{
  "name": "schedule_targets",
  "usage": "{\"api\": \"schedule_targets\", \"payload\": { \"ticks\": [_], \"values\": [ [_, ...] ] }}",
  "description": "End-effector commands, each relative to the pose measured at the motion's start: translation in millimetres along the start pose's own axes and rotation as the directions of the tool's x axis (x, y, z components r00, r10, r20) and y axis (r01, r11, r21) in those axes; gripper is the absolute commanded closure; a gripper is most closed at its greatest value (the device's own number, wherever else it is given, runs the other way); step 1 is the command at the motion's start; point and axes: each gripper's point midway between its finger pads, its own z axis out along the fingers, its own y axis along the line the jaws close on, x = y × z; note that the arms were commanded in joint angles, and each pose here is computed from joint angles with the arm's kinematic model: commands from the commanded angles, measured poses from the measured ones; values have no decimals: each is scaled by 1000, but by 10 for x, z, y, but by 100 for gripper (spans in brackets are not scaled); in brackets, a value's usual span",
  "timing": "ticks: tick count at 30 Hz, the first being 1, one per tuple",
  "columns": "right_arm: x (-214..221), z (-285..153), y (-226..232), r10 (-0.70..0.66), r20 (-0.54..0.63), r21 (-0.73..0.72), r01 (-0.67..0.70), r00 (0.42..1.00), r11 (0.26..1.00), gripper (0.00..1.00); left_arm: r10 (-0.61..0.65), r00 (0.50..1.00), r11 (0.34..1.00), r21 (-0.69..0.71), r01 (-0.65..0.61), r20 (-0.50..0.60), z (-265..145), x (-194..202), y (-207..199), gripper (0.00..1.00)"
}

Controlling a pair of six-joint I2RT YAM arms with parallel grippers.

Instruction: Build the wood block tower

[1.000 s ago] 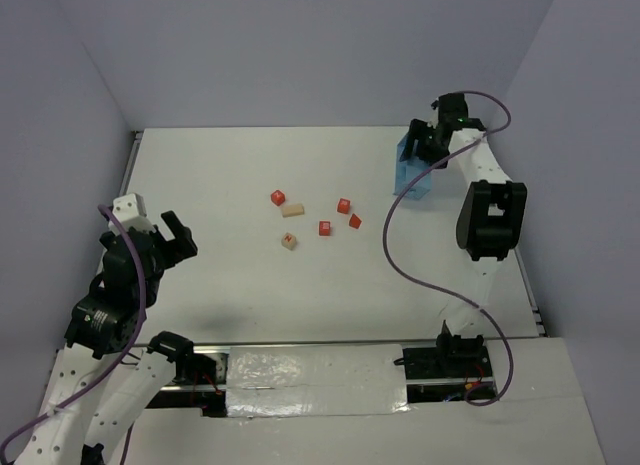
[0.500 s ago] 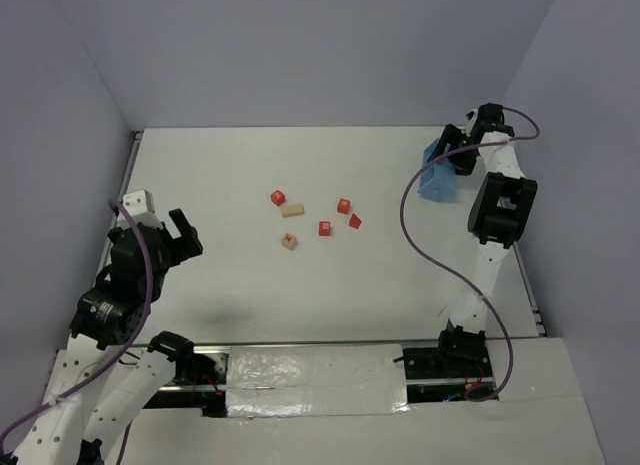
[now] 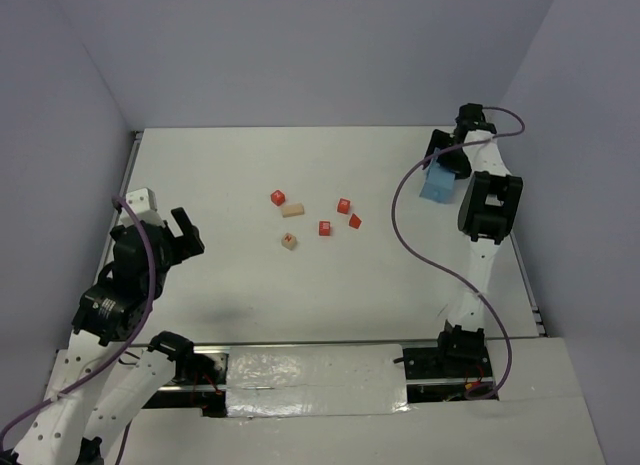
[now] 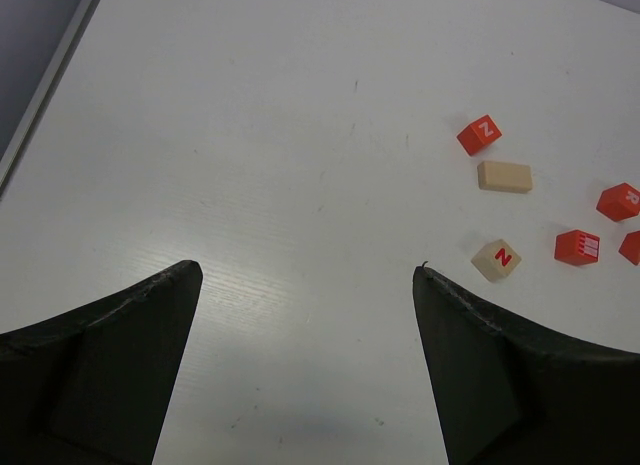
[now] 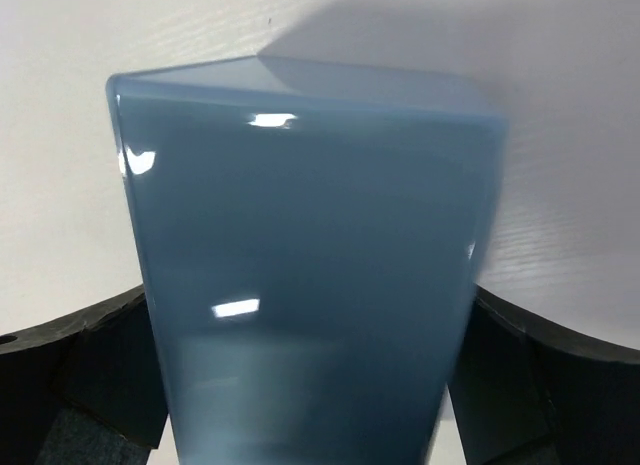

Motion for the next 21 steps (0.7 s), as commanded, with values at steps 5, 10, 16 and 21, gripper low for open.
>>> {"api": "schedule_targets", "payload": {
  "ticks": [5,10,16,21],
  "values": [
    [-110,-563,278,-134,87,223,112,987,968,0,-3,999,1000,23,2,40,-20,-97,-39,0],
    [-63,-581,524,-230,65,261,206,971,943,0,-4,999,999,38,3,43,-27,-102,-62,0],
    [-40,-670,648,-280,52,296,253,959,921,0,-4,999,999,49,1,45,-39,-102,-74,1],
    [-35,-874,604,-275,90,322,234,957,918,0,1,999,998,59,-3,38,-29,-92,-98,0]
  ]
}}
